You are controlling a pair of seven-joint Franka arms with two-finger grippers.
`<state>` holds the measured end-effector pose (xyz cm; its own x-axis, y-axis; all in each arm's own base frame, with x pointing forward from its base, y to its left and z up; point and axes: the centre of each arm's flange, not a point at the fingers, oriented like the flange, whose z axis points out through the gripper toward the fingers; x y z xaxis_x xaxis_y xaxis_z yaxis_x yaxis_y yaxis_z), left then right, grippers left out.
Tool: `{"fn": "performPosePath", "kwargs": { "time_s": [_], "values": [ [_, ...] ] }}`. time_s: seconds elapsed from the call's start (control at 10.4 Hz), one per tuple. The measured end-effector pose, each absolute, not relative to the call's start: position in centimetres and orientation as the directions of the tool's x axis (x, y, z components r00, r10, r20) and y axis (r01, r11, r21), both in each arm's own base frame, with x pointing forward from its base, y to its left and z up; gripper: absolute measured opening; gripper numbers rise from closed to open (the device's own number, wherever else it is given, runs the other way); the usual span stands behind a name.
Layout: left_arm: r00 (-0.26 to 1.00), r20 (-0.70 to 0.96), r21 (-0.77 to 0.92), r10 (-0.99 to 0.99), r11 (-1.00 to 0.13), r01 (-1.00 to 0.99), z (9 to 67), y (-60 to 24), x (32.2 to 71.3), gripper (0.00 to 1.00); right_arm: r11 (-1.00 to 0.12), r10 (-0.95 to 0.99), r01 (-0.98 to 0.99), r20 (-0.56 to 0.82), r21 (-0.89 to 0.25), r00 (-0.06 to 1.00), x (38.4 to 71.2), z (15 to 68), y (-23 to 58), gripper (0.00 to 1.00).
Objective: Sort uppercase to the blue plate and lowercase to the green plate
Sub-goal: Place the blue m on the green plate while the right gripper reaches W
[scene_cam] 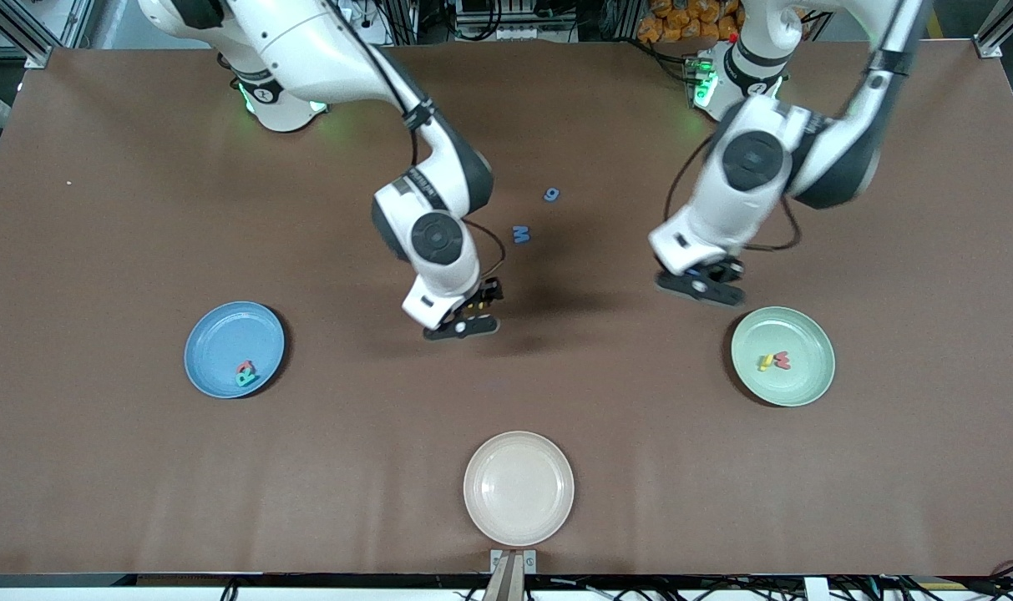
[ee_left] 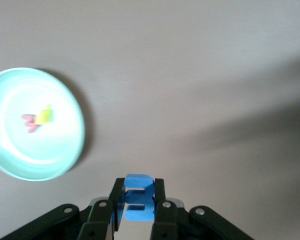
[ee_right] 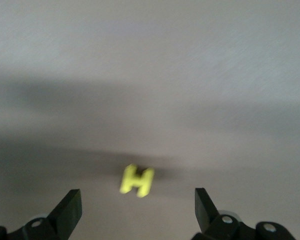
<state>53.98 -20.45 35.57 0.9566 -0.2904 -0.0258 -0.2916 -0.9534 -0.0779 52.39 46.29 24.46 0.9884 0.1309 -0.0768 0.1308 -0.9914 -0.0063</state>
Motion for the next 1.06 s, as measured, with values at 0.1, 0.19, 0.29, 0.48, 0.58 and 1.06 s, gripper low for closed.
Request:
{"fn": "performPosePath", "kwargs": {
  "time_s": [0.1, 0.19, 0.29, 0.48, 0.58, 1.06],
  "values": [
    [0.962, -0.054, -0.076, -0.268, -0.959, -0.272, 34.2, -16.8, 55.3, 0.27, -0.992, 0.129, 0.13, -0.081, 0.0, 0.988, 50.3, 24.0, 48.2, 1.0],
    [0.966, -0.09, -0.082, -0.241, -0.965, -0.248, 32.2, -13.8, 56.2, 0.27, -0.99, 0.138, 0.139, -0.08, 0.003, 0.987, 47.9, 23.3, 50.0, 1.0],
    [0.969, -0.12, -0.088, -0.214, -0.97, -0.225, 30.3, -11.8, 56.6, 0.27, -0.988, 0.155, 0.156, -0.073, 0.003, 0.985, 45.2, 22.3, 51.8, 1.0],
    [0.974, -0.146, -0.101, -0.173, -0.977, -0.189, 28.3, -9.6, 57.3, 0.27, -0.981, 0.196, 0.196, -0.055, -0.003, 0.979, 40.8, 20.4, 54.0, 1.0],
    [0.978, -0.142, -0.109, -0.152, -0.98, -0.168, 27.8, -8.3, 57.9, 0.27, -0.979, 0.203, 0.203, -0.056, -0.008, 0.978, 39.4, 19.8, 54.5, 1.0],
    [0.993, -0.075, -0.137, -0.091, -0.986, -0.101, 26.2, -4.3, 60.4, 0.27, -0.978, 0.205, 0.202, -0.057, -0.047, 0.977, 36.8, 19.0, 54.3, 1.0]
  ]
}}
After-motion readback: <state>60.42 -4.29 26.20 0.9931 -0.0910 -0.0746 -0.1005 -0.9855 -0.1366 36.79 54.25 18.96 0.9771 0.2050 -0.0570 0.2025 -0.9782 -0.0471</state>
